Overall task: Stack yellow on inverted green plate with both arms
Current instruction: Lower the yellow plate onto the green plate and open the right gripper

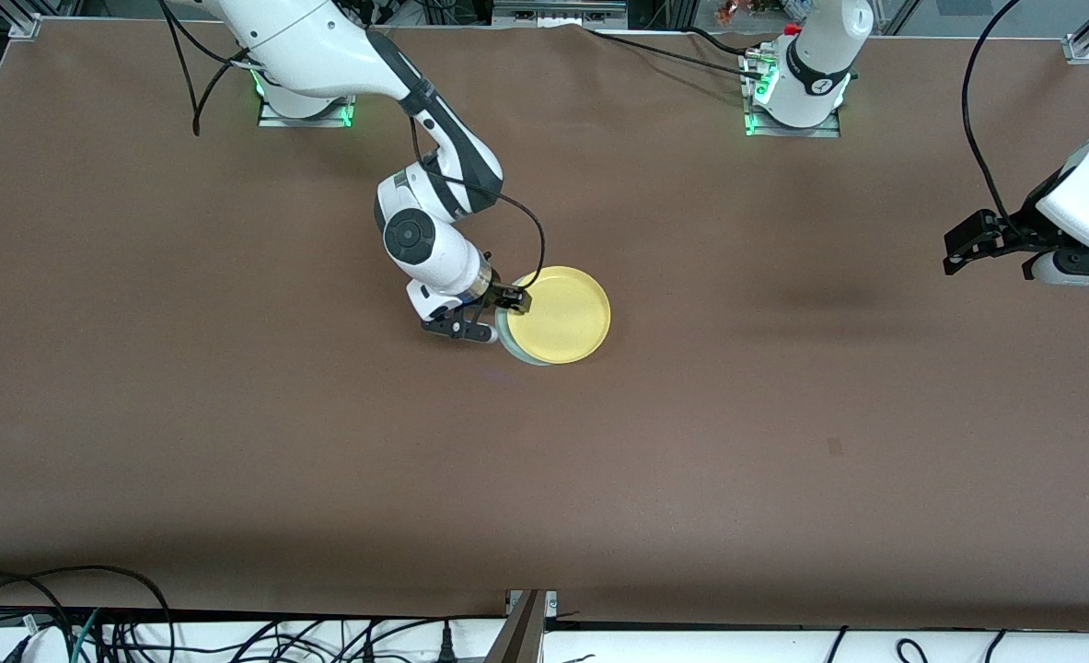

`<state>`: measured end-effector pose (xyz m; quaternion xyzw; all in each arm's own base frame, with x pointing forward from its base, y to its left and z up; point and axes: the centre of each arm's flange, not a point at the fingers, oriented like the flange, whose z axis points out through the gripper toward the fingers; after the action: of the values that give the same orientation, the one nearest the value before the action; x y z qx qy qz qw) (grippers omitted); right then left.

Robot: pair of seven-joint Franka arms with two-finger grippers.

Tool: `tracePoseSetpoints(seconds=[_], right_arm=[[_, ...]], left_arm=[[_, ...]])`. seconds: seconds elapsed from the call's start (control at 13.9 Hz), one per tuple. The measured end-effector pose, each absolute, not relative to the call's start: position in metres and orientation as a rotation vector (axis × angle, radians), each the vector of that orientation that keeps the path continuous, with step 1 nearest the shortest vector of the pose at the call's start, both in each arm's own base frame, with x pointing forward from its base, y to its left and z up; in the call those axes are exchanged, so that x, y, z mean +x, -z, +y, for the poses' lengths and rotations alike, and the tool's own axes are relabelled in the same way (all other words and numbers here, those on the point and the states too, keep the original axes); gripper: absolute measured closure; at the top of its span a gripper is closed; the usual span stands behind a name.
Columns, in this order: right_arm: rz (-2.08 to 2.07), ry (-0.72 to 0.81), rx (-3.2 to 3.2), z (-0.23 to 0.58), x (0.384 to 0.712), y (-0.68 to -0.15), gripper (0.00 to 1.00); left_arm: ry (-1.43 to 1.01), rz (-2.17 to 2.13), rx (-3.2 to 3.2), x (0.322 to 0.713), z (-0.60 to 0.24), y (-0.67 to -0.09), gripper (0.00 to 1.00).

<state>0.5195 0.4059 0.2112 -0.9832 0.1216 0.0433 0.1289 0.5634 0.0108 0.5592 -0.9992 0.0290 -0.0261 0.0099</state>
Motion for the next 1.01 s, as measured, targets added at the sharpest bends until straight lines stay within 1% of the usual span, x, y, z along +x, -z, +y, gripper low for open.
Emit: tracePoseSetpoints(seconds=[0.07,0.14,0.43,0.65,0.79,1.01], right_arm=[[0.365,-0.101,-2.854,0.399,0.528,-0.227,0.04],[0.380,-0.097,-2.862,0.387,0.539,-0.246,0.00],[0.316,-0.223,-2.947,0.315,0.593,-0.331,0.00],[0.248,-0.284,-2.998,0.242,0.629,-0.380,0.00],[0.241,-0.310,-3.025,0.193,0.643,-0.408,0.00],[0.243,-0.377,-3.056,0.115,0.651,-0.442,0.00]], left_arm=[[0.083,0.093,-3.119,0.564,0.010,-0.560,0.00],[0.084,0.096,-3.119,0.564,0.009,-0.560,0.00],[0.085,0.099,-3.119,0.564,0.008,-0.560,0.00],[0.085,0.102,-3.119,0.564,0.007,-0.560,0.00],[0.086,0.105,-3.119,0.564,0.005,-0.561,0.00],[0.103,0.116,-3.118,0.565,0.001,-0.566,0.00]])
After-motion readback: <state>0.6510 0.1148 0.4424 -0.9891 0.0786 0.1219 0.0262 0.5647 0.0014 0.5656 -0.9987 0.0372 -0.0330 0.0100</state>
